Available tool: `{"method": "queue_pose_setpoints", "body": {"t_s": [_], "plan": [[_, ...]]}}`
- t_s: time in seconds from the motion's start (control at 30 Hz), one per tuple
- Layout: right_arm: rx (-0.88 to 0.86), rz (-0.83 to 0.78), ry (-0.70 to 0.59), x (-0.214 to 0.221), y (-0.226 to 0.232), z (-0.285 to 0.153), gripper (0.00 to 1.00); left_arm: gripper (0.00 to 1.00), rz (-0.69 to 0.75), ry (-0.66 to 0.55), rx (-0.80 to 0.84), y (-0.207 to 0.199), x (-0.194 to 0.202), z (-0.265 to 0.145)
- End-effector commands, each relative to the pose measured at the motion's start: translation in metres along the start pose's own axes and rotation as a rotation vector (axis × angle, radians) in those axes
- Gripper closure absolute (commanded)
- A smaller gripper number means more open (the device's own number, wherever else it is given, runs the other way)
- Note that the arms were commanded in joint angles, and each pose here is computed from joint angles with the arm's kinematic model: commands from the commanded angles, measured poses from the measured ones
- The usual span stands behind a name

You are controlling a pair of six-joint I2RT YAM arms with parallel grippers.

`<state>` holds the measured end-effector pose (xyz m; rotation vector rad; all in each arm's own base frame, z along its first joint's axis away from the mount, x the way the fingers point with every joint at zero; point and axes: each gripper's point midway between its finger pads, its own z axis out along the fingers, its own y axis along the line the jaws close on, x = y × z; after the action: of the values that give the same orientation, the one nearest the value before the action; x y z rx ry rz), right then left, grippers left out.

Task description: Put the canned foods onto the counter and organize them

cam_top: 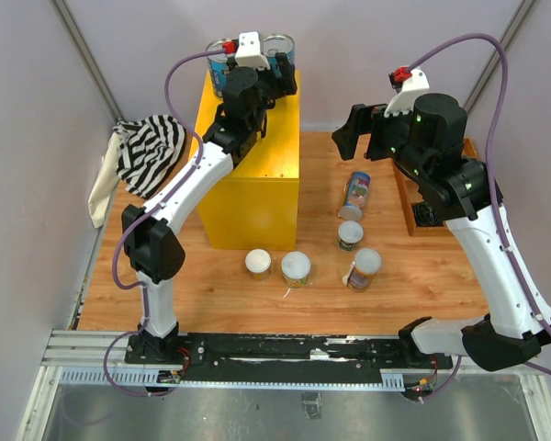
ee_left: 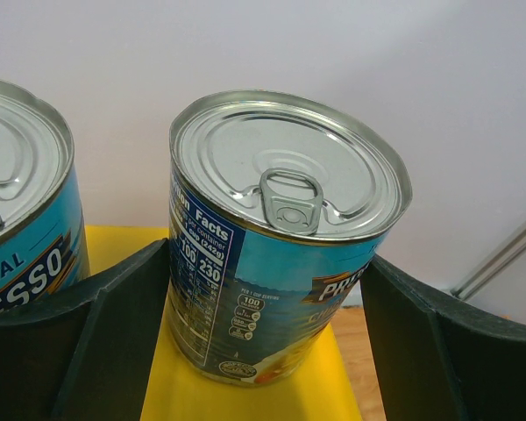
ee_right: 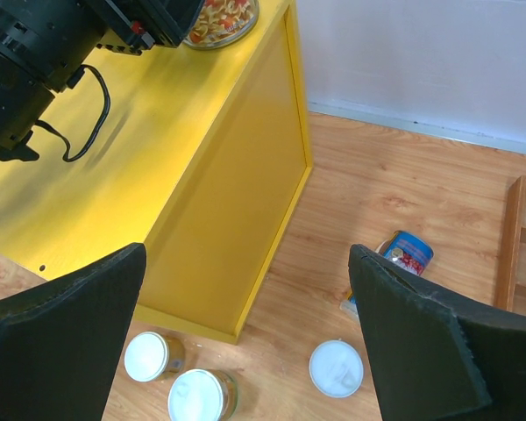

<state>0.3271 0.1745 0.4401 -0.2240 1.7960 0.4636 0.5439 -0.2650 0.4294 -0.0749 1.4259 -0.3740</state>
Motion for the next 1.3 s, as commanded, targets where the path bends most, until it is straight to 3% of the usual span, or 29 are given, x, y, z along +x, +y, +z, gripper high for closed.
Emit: {"method": "queue_pose_setpoints", "body": {"t_s": [0.0,0.47,0.53,1.27], "plan": [[0.017,0.005,-0.005,-0.001,-0.008,-0.003,0.01,0.35,0.028,0.173,-0.066,0.023,0.072,0.003],[0.015,0.014,-0.006,-0.002,-0.008,-0.008,0.02,0.10,0.002,0.171,-0.037,0.017,0.061,-0.005],[0.013,0.017,-0.005,-0.002,-0.007,-0.009,0.02,0.01,-0.001,0.172,-0.031,0.016,0.059,-0.007],[0.060,0.040,0.016,0.009,-0.016,-0.030,0.01,0.01,0.036,0.108,0.040,-0.013,0.007,-0.052]]}}
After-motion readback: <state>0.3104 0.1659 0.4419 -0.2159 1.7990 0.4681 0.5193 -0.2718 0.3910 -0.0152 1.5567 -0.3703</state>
